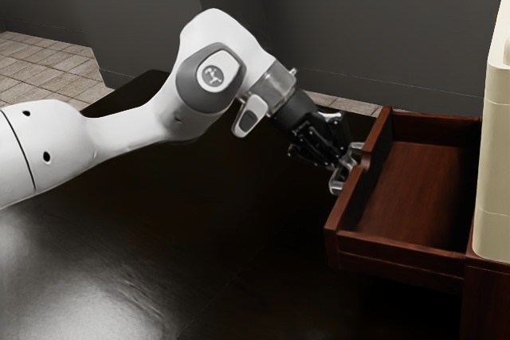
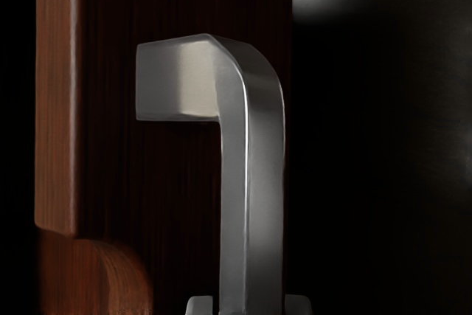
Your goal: Pull the drawer handle with one arm to open the drawer
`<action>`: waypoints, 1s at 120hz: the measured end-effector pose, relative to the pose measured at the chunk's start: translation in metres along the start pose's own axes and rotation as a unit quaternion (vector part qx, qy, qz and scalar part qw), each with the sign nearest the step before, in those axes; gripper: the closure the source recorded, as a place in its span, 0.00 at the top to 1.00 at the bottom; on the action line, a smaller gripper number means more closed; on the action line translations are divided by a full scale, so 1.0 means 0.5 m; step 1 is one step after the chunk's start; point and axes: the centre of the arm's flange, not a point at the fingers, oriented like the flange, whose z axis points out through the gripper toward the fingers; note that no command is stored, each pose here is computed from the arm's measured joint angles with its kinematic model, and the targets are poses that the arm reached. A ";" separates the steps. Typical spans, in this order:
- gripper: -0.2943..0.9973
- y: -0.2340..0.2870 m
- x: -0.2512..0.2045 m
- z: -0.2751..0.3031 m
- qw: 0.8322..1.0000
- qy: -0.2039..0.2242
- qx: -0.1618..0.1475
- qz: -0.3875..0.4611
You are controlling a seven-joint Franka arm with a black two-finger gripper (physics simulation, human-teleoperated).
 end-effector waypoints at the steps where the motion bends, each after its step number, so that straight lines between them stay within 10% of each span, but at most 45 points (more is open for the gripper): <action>1: 0.18 0.002 0.000 -0.001 1.000 0.000 0.000 -0.001; 53: 0.18 0.021 0.007 -0.034 1.000 -0.009 -0.012 -0.008; 90: 0.38 0.012 0.027 -0.048 0.999 -0.016 -0.034 0.000; 120: 0.46 -0.121 0.137 -0.209 0.989 -0.095 -0.104 0.044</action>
